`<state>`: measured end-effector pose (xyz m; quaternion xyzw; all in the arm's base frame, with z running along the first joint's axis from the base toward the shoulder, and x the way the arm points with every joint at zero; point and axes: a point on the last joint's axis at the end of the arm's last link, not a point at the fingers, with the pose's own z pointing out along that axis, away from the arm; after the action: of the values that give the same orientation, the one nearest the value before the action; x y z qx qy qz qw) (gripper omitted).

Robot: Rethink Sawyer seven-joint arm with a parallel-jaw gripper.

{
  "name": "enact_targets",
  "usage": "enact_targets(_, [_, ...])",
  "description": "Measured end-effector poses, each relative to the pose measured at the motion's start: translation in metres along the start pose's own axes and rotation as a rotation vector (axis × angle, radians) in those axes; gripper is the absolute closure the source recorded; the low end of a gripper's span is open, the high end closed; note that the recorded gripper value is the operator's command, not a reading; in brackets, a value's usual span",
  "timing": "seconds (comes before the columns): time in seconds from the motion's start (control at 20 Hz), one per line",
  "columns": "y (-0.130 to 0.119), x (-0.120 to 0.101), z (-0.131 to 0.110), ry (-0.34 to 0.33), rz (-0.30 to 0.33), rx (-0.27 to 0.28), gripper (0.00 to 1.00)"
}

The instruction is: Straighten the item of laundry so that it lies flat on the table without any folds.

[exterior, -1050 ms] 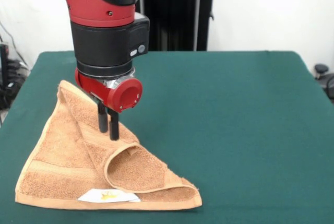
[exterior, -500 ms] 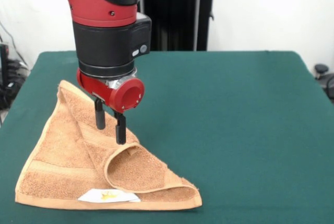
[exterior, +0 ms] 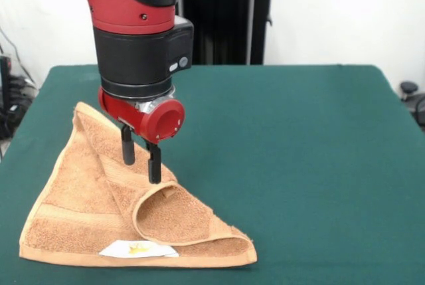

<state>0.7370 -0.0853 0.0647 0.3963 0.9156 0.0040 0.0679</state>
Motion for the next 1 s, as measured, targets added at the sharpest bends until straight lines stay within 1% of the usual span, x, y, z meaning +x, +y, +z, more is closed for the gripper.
enact_targets(0.25, [0.007,0.002,0.000,-0.005,-0.010,-0.005,0.00])
enact_targets(0.7, [0.034,0.012,0.000,-0.018,-0.047,-0.018,0.00])
enact_targets(0.85, [0.039,0.018,0.012,-0.009,-0.056,-0.015,0.00])
enact_targets(1.0, [0.036,0.023,0.027,0.006,-0.057,-0.007,0.00])
